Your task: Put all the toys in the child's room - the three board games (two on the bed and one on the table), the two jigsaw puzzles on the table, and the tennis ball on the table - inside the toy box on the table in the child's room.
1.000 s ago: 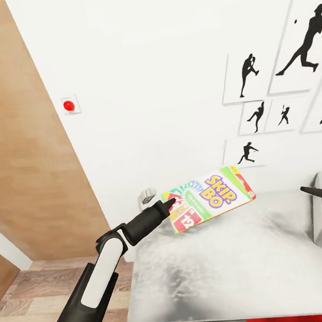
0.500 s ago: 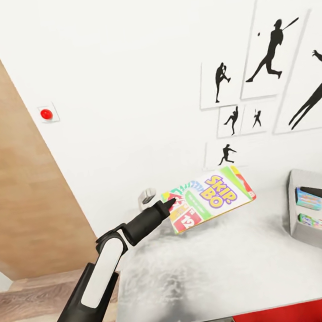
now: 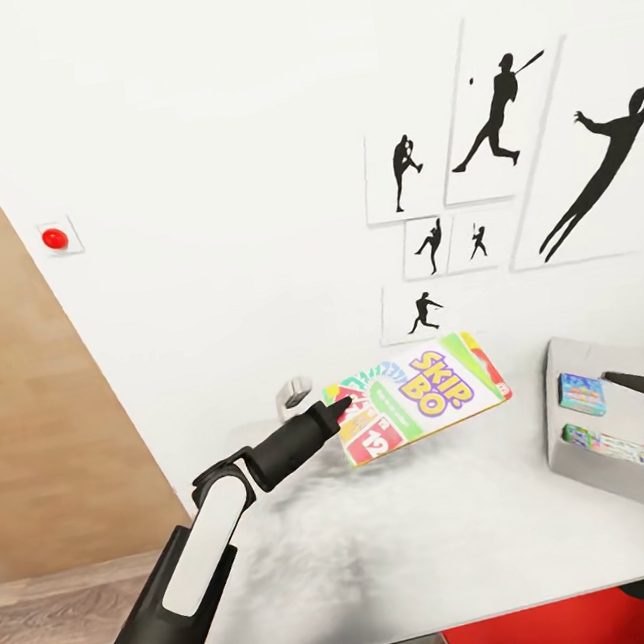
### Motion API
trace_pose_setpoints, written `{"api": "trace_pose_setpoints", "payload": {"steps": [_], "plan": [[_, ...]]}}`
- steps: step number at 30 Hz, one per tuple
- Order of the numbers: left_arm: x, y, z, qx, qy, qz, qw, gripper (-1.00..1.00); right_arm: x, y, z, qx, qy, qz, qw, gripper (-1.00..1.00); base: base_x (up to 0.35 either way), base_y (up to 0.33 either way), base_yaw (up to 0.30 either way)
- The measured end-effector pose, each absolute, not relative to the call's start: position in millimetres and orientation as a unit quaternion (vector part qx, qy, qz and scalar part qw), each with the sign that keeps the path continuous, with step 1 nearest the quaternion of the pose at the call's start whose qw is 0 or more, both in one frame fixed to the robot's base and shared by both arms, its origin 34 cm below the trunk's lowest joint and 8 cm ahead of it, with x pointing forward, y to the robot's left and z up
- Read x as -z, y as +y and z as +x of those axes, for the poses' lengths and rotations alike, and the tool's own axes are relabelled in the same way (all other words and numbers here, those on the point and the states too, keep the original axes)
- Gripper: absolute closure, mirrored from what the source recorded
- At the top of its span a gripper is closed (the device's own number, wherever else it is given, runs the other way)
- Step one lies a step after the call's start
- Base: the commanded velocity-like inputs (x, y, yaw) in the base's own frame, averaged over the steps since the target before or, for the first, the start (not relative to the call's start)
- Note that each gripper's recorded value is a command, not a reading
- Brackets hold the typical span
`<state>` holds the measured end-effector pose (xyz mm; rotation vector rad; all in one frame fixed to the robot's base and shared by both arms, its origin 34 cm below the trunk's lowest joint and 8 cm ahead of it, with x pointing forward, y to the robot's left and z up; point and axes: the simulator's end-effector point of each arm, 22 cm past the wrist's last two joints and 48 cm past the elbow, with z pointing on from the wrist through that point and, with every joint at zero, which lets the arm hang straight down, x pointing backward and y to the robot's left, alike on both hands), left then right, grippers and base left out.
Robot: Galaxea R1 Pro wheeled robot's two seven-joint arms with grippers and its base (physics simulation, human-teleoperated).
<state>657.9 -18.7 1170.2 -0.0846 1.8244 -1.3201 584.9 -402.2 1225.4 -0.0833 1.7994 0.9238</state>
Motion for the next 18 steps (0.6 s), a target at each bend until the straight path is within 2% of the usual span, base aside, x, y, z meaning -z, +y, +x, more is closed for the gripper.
{"api": "trace_pose_setpoints", "payload": {"steps": [18], "plan": [[-1170.0, -19.4, 658.0, 0.528, 0.732, -0.033, 0.430, 1.00, -1228.1, -405.0, 584.9, -0.385, 0.752, -0.034, 0.534, -1.00, 0.000, -0.265, 0.003]]}}
